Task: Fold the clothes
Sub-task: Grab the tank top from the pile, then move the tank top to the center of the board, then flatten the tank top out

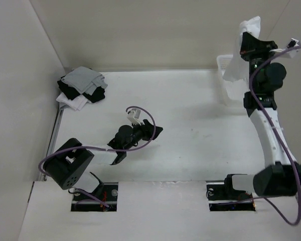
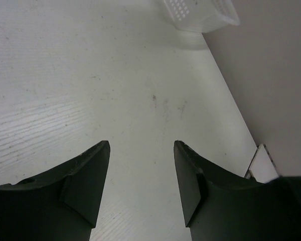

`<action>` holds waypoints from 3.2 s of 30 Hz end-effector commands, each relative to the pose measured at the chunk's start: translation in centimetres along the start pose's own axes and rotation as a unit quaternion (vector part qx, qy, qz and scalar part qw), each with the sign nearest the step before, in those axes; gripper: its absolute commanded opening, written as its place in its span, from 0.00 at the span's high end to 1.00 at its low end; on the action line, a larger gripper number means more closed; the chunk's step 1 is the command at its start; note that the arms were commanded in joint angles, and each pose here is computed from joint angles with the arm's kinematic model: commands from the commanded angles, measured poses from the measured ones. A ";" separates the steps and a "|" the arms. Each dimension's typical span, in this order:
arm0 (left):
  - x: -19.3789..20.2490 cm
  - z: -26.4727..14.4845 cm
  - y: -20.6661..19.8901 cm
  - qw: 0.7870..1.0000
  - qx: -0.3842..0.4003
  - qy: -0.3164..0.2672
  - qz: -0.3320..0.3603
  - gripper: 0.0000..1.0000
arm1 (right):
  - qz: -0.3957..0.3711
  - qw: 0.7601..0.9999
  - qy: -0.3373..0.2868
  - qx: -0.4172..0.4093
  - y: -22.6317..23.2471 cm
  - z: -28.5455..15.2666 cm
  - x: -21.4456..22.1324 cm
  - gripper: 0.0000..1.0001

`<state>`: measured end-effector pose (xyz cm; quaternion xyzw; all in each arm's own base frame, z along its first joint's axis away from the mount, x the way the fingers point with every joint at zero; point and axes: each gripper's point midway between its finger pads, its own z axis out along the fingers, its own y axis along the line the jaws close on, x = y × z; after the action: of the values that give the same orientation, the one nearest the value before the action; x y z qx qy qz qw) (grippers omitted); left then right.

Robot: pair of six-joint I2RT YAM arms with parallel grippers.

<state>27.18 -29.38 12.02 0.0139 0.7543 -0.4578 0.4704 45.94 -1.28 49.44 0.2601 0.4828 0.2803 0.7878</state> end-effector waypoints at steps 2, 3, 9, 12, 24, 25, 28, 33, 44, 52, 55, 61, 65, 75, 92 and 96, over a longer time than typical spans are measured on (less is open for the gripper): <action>-5.5 -1.7 0.3 0.995 -0.003 -0.099 -0.014 0.47 | 0.027 0.987 0.061 -0.146 10.3 -7.2 1.0 0.97; -6.3 -2.3 1.0 0.993 -0.015 -0.114 -0.020 0.47 | 0.034 0.983 0.074 -0.166 11.8 -8.5 1.2 0.96; -9.7 -5.0 3.7 0.982 -0.054 -0.173 -0.048 0.47 | 0.113 0.942 0.216 -0.233 15.6 -18.2 8.7 0.94; -10.8 -5.9 4.1 0.978 -0.061 -0.190 -0.054 0.45 | 0.134 0.918 0.309 -0.207 13.2 -22.0 16.3 0.89; -10.2 -4.5 5.0 0.977 -0.148 -0.155 0.005 0.43 | 0.006 0.888 0.458 0.039 -4.9 -33.0 28.2 0.63; -9.7 -3.8 5.5 0.976 -0.165 -0.142 0.011 0.44 | -0.013 0.883 0.465 0.060 -6.0 -33.0 28.8 0.72; -8.7 -1.5 6.7 0.975 -0.195 -0.108 0.016 0.44 | -0.044 0.871 0.481 0.088 -7.4 -32.6 31.0 0.82; -9.8 -0.4 12.3 0.950 -0.289 -0.122 -0.005 0.42 | -0.072 0.860 0.501 0.071 -6.4 -29.8 37.6 0.48; -8.1 4.8 14.0 0.935 -0.343 -0.045 0.082 0.75 | -0.076 0.873 0.473 0.089 -8.1 -27.6 40.5 0.55; -7.0 7.1 15.9 0.913 -0.388 -0.006 0.124 0.76 | -0.054 0.879 0.467 0.081 -8.5 -28.4 39.9 0.54; -7.5 7.9 16.4 0.908 -0.396 -0.007 0.134 0.75 | -0.045 0.879 0.469 0.076 -8.5 -28.8 39.9 0.54; -7.2 7.8 16.7 0.903 -0.406 -0.005 0.139 0.74 | -0.029 0.880 0.468 0.074 -8.9 -28.9 39.7 0.54; -6.4 8.5 16.9 0.908 -0.398 0.005 0.133 0.72 | -0.021 0.881 0.468 0.069 -8.5 -28.9 39.8 0.54; -7.6 8.0 16.0 0.910 -0.395 -0.012 0.127 0.88 | -0.019 0.881 0.468 0.067 -8.2 -28.7 40.0 0.53; -10.7 4.9 10.3 0.942 -0.319 -0.047 0.088 0.95 | 0.022 0.882 0.463 0.084 -9.0 -25.5 42.6 0.42; -13.1 3.5 7.2 0.956 -0.274 -0.070 0.079 0.96 | 0.054 0.875 0.476 0.077 -8.7 -24.3 43.9 0.42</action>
<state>40.39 -21.44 9.64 -0.0823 0.8537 -0.1210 0.4997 39.71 24.80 4.36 0.1761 0.8341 0.3191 0.4141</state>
